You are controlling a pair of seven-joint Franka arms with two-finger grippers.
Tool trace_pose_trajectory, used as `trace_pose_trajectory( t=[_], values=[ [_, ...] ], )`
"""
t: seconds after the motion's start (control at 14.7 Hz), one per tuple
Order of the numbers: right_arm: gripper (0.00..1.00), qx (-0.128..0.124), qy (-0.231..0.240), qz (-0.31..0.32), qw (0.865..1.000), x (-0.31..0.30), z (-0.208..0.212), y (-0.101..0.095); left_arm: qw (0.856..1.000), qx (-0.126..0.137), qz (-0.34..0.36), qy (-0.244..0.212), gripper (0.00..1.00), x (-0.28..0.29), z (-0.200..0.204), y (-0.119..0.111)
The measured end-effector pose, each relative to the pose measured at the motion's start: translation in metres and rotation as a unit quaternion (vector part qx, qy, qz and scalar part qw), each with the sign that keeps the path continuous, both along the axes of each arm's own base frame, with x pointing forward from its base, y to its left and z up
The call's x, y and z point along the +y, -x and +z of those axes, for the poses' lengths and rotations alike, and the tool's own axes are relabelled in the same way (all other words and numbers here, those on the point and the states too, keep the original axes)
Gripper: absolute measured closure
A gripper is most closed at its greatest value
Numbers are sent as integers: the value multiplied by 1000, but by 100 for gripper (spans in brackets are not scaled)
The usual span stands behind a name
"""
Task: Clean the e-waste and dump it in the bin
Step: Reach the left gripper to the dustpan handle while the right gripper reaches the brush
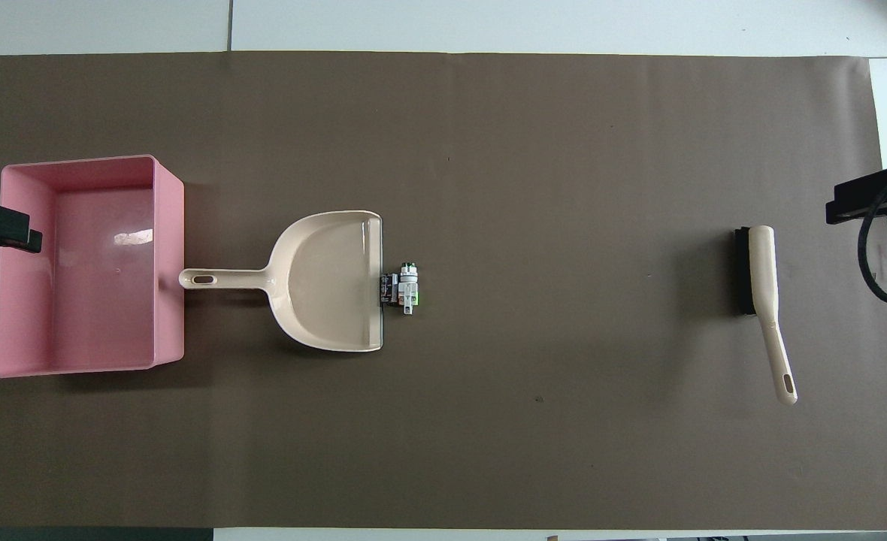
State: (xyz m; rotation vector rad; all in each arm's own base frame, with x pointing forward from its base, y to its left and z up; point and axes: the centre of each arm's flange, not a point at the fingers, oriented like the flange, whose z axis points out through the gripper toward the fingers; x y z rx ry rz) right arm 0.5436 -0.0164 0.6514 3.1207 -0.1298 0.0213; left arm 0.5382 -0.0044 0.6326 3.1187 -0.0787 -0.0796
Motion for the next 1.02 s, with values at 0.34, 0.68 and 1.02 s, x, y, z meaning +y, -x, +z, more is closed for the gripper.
trace_pose_trajectory(
  t=[0.34,0.68,1.02],
  values=[
    [1,0,0,0,1000,0,0,0,1000,0,0,0,1,0,0,0],
    [1,-11,0,1,1000,0,-24,-4,1000,0,0,0,1,0,0,0],
    [1,7,-2,-20,1000,-27,-134,24,1000,0,0,0,1,0,0,0]
  ],
)
